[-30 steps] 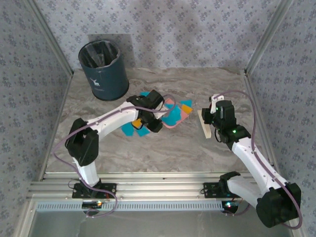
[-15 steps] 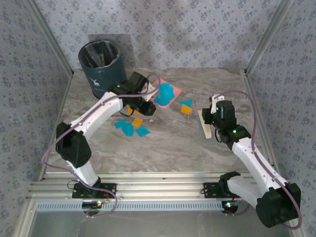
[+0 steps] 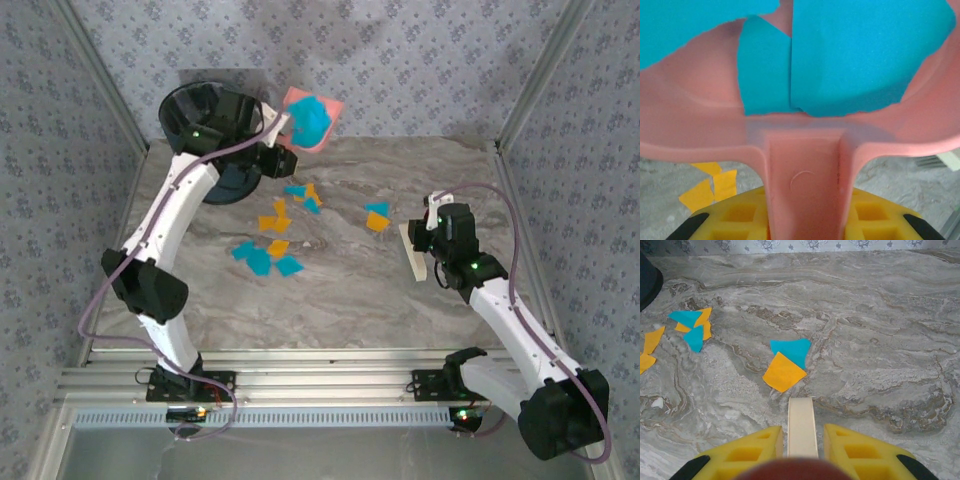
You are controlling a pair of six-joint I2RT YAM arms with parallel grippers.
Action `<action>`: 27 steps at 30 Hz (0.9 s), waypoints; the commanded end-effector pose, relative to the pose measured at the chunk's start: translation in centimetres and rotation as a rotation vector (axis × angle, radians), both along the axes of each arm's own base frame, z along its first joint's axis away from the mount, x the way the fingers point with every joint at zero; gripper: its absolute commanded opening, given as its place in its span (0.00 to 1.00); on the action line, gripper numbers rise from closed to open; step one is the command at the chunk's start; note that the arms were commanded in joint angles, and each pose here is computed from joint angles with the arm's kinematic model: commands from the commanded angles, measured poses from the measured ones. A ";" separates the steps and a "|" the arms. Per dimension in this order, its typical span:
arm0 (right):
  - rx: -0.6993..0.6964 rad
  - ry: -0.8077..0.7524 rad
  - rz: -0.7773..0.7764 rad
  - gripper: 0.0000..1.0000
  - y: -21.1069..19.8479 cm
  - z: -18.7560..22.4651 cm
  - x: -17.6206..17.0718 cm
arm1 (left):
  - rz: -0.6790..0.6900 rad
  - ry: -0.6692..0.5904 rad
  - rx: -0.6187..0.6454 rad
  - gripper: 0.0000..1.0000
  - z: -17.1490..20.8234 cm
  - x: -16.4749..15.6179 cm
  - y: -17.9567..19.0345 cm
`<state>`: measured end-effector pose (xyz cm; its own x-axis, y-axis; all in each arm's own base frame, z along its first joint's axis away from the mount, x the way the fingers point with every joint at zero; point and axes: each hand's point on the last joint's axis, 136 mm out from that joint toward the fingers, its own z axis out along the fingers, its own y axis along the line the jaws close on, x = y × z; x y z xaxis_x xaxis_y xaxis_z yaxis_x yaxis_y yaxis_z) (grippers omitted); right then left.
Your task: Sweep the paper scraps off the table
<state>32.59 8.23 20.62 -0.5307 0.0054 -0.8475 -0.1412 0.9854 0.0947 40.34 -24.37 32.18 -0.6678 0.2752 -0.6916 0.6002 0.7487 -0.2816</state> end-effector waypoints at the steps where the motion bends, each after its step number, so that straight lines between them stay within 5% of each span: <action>1: 0.036 -0.029 -0.012 0.00 0.1 1.4 0.5 | -0.014 0.042 -0.102 0.00 2.0 0.2 -0.1; 27: 0.052 -0.001 -0.016 0.00 0.4 1.1 0.7 | 0.186 0.151 -0.467 0.00 5.9 7.9 6.9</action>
